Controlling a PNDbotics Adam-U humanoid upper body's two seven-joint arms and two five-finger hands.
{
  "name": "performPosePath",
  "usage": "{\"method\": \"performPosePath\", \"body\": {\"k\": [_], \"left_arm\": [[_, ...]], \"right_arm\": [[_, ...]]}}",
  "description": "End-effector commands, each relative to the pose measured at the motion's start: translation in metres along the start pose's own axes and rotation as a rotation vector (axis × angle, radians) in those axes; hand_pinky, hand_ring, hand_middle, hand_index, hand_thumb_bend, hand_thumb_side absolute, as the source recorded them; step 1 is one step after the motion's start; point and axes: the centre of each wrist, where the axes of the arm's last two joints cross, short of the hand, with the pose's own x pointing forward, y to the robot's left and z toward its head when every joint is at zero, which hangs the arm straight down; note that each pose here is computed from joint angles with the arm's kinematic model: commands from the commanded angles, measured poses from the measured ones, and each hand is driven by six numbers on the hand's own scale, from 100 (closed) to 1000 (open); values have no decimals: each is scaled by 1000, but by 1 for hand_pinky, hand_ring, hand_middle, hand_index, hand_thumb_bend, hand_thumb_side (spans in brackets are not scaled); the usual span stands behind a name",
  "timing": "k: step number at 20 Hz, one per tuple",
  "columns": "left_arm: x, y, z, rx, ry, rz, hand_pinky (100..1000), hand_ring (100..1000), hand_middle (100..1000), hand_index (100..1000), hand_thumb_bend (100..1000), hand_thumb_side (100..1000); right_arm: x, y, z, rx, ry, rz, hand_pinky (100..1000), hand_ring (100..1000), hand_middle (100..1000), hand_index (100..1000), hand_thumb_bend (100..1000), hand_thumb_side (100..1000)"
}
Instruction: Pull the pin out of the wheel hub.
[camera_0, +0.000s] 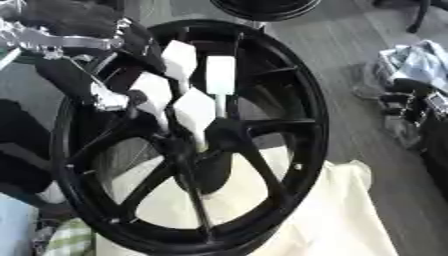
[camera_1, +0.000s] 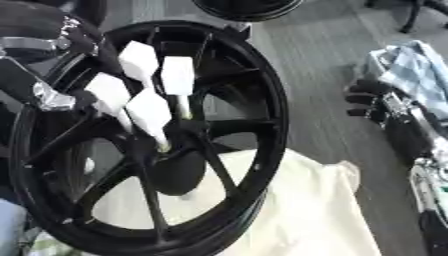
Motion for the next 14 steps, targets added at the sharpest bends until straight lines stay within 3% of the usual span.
{"method": "performPosePath", "body": {"k": [1, 8, 14], "left_arm": [[-3, 8, 6, -280, -176, -222, 905, 807, 739, 842, 224, 681], [-6, 2, 2, -302, -177, -220, 902, 804, 734, 835, 206, 697], [-7, -2, -1, -316, -184, -226, 898, 800, 724, 820, 221, 626]], "right_arm": [[7, -5, -3, 10, -15, 30, 716, 793, 763, 818, 100, 786], [7, -4, -3, 11, -14, 34, 716, 793, 763, 818, 100, 788], [7, -4, -2, 10, -14, 33, 716, 794, 763, 819, 100, 788]]}}
